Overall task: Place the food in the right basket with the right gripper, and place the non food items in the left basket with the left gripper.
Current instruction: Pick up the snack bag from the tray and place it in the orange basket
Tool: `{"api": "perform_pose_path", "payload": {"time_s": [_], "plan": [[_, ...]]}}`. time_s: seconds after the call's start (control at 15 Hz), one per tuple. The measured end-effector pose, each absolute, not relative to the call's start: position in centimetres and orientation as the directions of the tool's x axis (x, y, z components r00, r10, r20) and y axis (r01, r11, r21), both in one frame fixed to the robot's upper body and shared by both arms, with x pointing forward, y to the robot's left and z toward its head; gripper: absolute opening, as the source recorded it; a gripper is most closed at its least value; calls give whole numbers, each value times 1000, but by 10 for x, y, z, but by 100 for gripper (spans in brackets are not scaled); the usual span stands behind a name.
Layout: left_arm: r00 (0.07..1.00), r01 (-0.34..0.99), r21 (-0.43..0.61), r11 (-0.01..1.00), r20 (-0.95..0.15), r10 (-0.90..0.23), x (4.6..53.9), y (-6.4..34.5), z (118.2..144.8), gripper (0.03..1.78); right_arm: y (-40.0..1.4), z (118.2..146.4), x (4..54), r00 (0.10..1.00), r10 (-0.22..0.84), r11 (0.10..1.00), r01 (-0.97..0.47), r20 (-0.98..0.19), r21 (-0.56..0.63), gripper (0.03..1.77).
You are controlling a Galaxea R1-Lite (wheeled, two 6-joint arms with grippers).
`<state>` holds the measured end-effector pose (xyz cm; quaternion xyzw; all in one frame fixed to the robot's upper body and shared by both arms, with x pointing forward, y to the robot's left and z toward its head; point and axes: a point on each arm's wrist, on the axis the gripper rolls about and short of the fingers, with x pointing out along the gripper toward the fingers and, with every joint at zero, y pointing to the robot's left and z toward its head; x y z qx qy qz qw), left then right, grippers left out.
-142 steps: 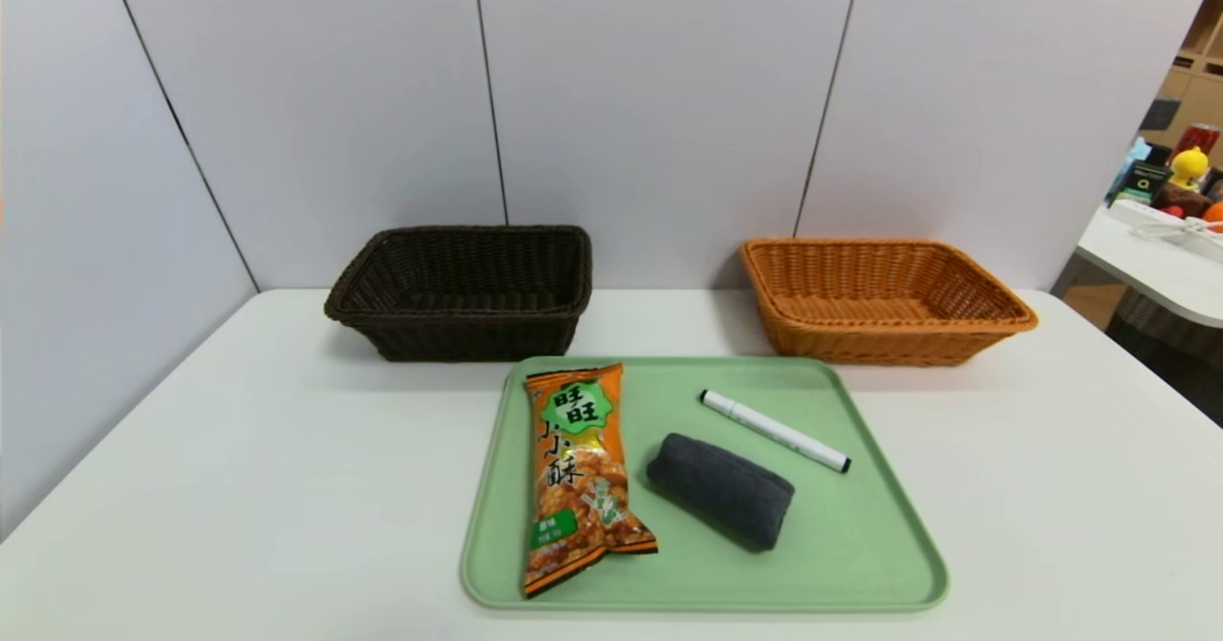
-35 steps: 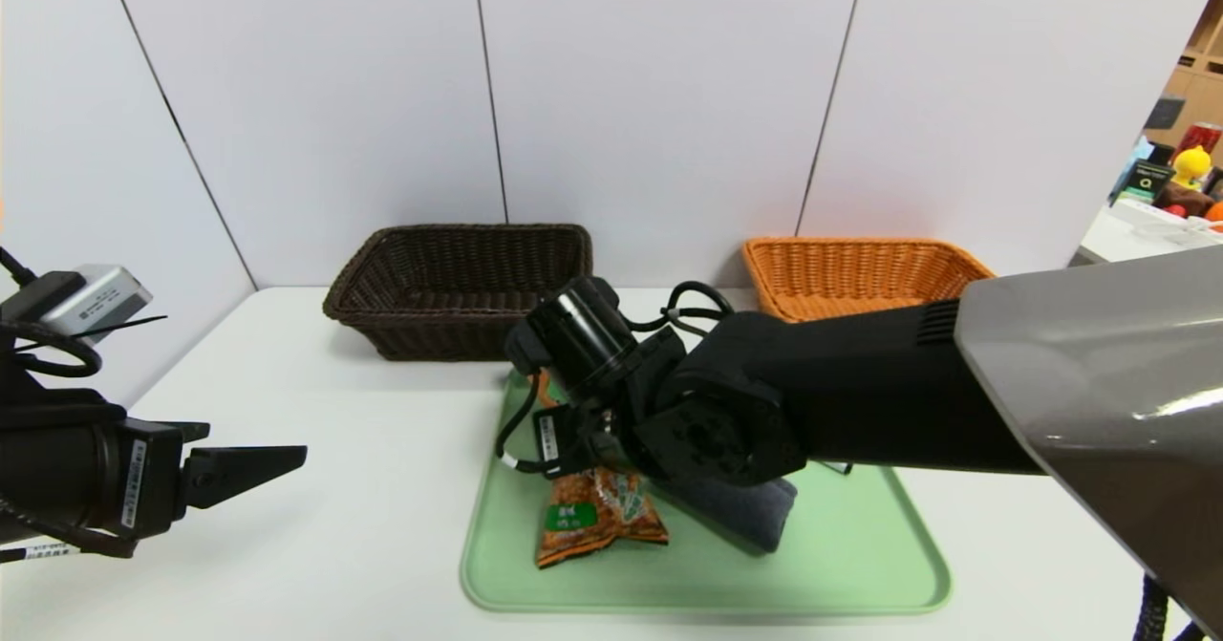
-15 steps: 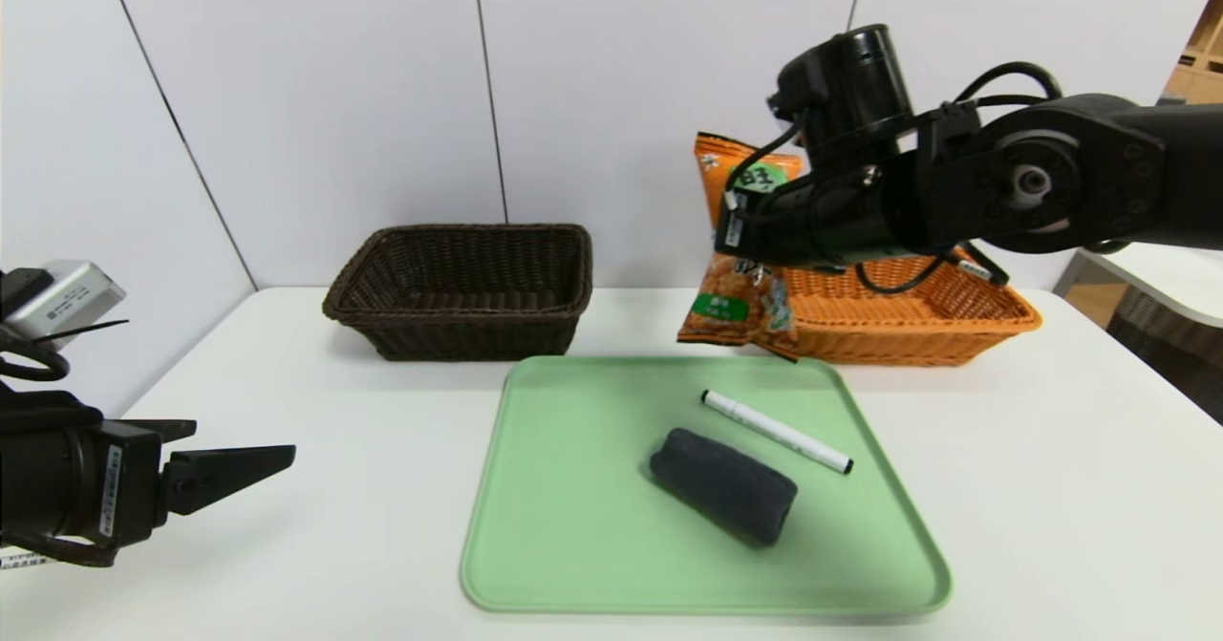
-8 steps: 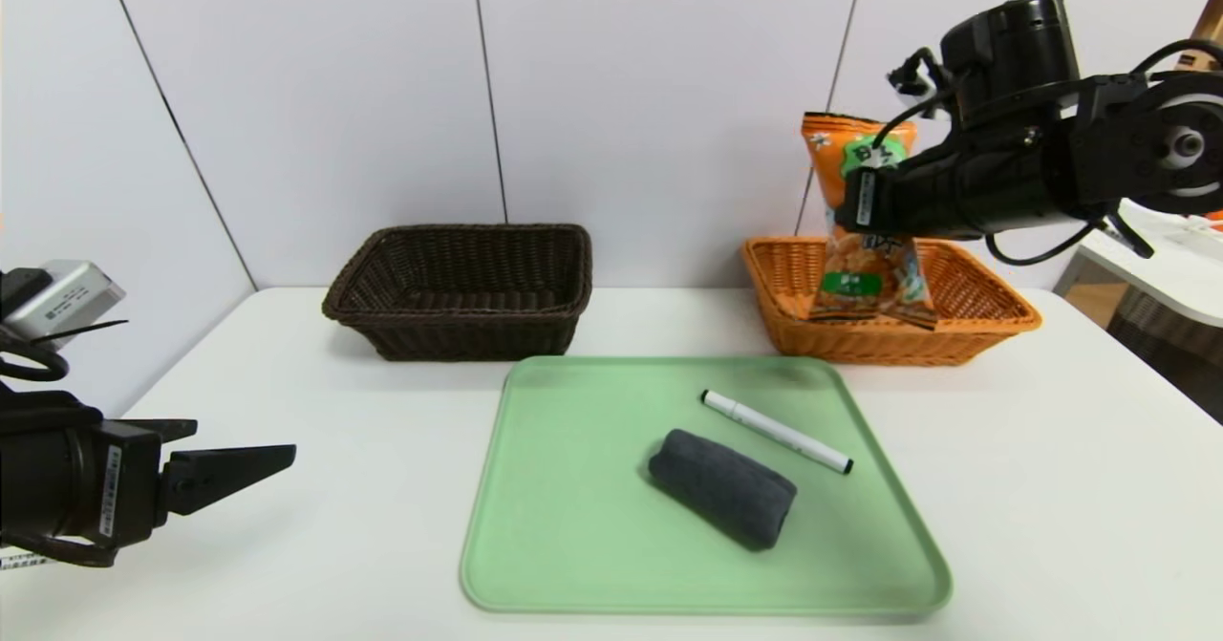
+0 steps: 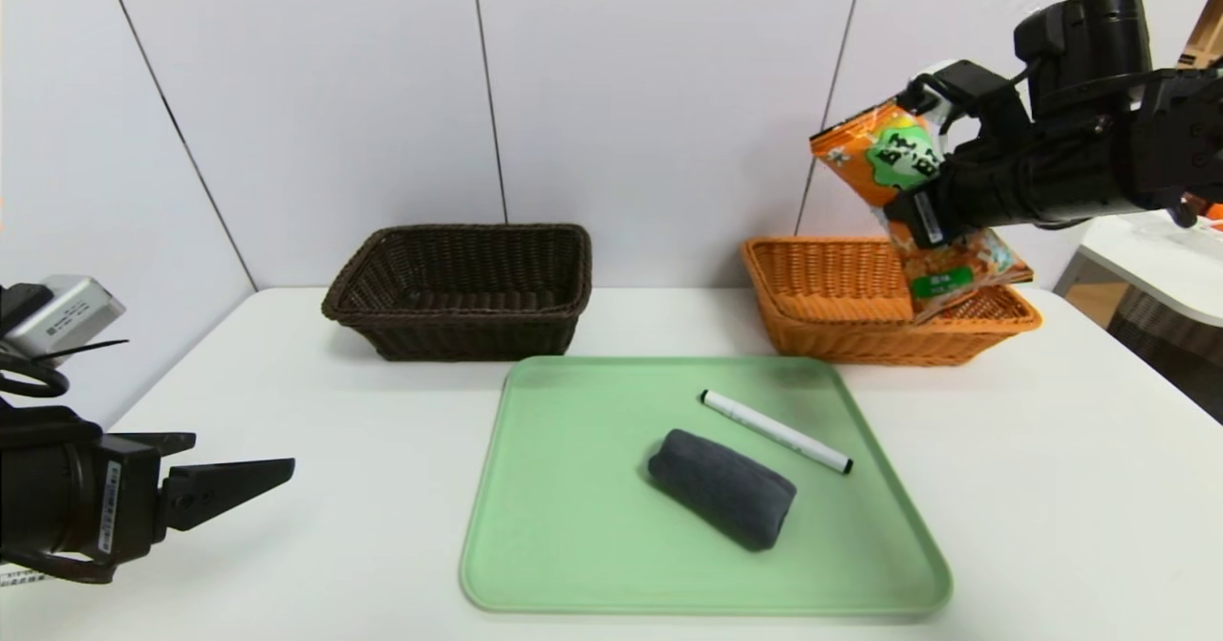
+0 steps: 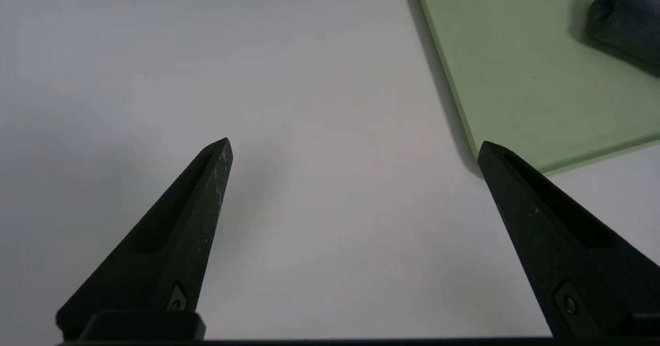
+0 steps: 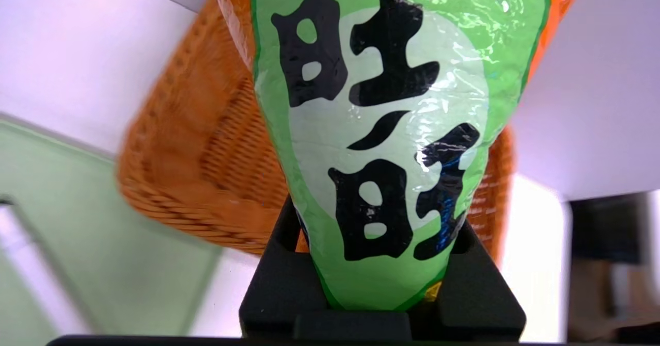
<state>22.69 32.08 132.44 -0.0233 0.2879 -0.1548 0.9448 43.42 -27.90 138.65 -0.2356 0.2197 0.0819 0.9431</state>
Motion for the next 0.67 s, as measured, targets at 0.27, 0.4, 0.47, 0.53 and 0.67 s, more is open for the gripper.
{"api": "perform_pose_path", "payload": {"time_s": [0.27,0.4,0.47,0.53,0.67], "plan": [[788,278,-132,951,-535,-305,226,321,1324,169,-301,1388,439,899,-1,733,-297,-438,-612,42],[788,277,-131,952,-536,-303,225,321,1324,169,-306,1386,443,897,-16,650,-327,-442,-686,42],[788,277,-131,952,-536,-303,225,321,1324,169,-306,1385,446,896,-18,614,-341,-445,-712,42],[787,277,-132,952,-538,-303,225,321,1323,169,-306,1384,449,896,-20,583,-351,-444,-733,42],[782,276,-132,952,-545,-303,225,321,1320,169,-306,1382,459,898,-21,543,-360,-440,-759,42]]}}
